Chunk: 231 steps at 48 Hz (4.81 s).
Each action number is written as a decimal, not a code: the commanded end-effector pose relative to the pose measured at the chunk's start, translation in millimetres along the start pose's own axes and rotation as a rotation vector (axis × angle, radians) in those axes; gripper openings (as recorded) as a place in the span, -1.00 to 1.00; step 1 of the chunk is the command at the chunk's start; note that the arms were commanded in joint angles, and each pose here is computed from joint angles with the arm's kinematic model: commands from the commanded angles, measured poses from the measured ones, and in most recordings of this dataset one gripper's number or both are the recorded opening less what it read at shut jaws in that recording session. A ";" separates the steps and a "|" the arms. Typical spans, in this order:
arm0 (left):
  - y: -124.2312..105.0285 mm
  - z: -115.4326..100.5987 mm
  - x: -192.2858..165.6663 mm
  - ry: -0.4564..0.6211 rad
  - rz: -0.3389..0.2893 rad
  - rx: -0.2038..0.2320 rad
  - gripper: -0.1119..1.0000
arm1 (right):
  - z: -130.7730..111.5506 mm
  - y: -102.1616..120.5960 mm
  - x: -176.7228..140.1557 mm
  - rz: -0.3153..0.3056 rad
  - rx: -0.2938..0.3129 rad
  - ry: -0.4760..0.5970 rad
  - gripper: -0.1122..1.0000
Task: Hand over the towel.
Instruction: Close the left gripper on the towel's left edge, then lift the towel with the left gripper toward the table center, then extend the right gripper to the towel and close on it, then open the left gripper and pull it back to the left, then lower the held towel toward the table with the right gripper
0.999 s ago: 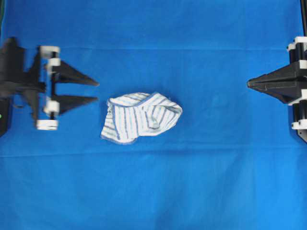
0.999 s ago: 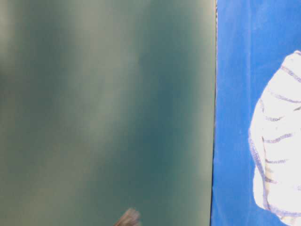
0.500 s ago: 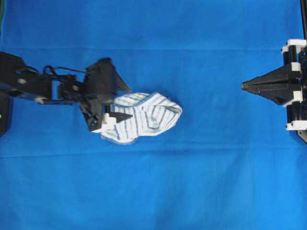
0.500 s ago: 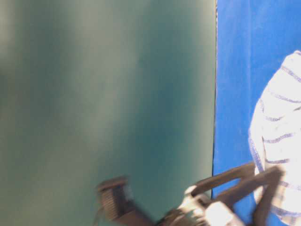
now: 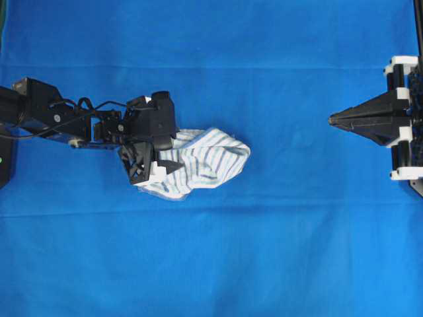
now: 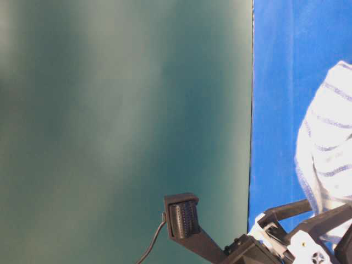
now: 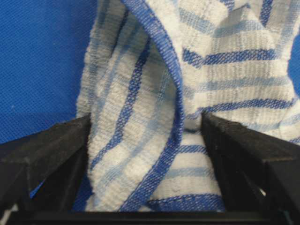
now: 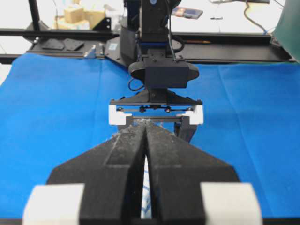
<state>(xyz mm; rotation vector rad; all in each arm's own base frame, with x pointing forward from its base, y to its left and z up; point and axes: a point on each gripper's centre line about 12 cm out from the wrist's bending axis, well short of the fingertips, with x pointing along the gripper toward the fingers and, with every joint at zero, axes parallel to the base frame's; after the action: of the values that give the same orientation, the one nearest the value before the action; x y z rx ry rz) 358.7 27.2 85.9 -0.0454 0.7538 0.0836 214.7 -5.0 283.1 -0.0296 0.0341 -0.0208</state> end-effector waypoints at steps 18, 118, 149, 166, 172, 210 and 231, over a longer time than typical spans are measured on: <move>-1.9 57.2 -36.3 -0.132 -0.003 0.058 -0.69 | 11.1 -0.6 2.2 -0.002 -0.003 -0.028 -0.80; -9.5 185.5 -173.4 -0.723 -0.010 0.063 -0.69 | 17.2 8.3 171.9 0.026 0.027 0.012 0.50; -17.9 188.0 -173.2 -0.738 -0.031 0.073 -0.69 | 18.2 8.2 199.8 0.024 0.023 0.023 0.17; -18.0 189.4 -172.0 -0.738 -0.031 0.073 -0.69 | 15.0 8.2 199.8 0.025 0.022 0.053 -0.60; -18.0 189.4 -172.0 -0.738 -0.031 0.073 -0.69 | 14.6 8.2 199.8 0.025 0.022 0.056 -0.60; -18.3 149.3 -225.9 -0.800 -0.045 0.073 0.86 | 16.6 7.8 174.9 0.025 0.024 0.059 -0.60; -17.0 138.9 -239.5 -0.821 -0.046 0.069 0.85 | 1.8 7.4 170.8 0.019 0.051 0.186 -0.60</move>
<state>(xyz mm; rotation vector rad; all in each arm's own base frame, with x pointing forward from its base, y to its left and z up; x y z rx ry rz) 279.8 6.7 345.1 0.0380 -0.0485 0.0284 383.1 -1.5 271.2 0.0118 0.2040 -0.0032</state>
